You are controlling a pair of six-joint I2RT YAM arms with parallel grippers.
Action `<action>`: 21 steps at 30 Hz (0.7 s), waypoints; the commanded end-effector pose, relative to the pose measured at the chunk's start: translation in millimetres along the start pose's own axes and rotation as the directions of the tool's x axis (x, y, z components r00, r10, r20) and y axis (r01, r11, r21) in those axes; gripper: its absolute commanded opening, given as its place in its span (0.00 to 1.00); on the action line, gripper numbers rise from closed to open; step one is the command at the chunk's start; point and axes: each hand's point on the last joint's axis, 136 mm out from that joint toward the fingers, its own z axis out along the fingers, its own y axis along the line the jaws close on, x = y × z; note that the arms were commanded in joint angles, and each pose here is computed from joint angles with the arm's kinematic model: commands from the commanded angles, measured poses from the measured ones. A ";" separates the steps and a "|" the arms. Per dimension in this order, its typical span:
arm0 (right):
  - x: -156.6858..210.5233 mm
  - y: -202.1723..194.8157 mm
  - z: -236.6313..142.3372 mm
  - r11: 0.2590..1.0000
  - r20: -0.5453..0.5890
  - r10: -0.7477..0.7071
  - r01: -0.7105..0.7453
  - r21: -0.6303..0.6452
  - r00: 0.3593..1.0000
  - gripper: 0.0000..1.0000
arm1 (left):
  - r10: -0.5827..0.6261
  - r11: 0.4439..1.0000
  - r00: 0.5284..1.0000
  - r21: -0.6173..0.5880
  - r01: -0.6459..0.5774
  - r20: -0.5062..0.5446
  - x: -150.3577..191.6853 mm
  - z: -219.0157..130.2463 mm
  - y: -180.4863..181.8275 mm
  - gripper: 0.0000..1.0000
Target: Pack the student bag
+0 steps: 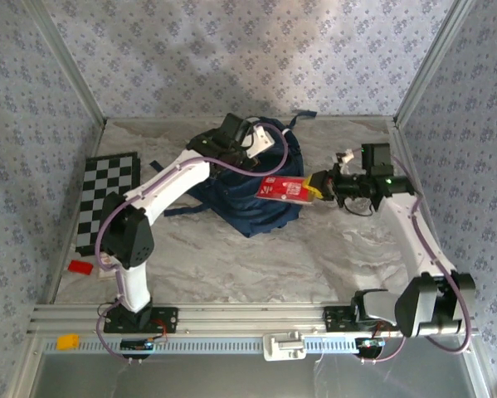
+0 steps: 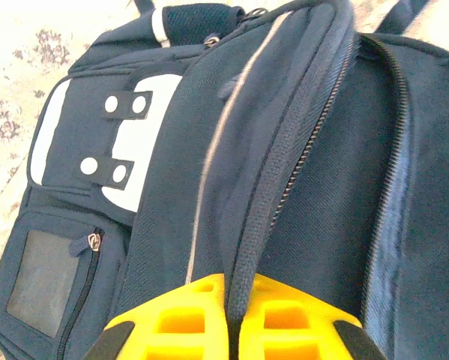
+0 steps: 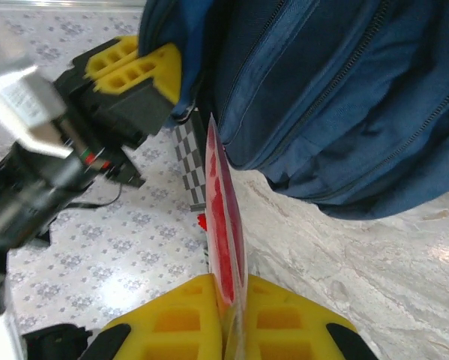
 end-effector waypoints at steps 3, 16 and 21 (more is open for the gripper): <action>-22.0 19.9 32.3 1.000 0.009 -0.010 0.010 0.015 1.000 0.00 | 0.070 0.997 0.985 0.033 -0.076 0.160 -28.5 -50.5 0.6 0.00; -59.2 30.1 109.4 0.999 -0.054 -0.004 0.006 0.034 0.999 0.14 | 0.008 0.994 0.972 0.107 -0.034 0.235 -29.4 -74.1 -1.3 0.00; -65.1 19.2 105.6 0.992 -0.057 -0.046 0.052 0.118 0.997 0.39 | -0.004 0.994 0.977 0.111 -0.020 0.215 -26.0 -70.3 -0.1 0.00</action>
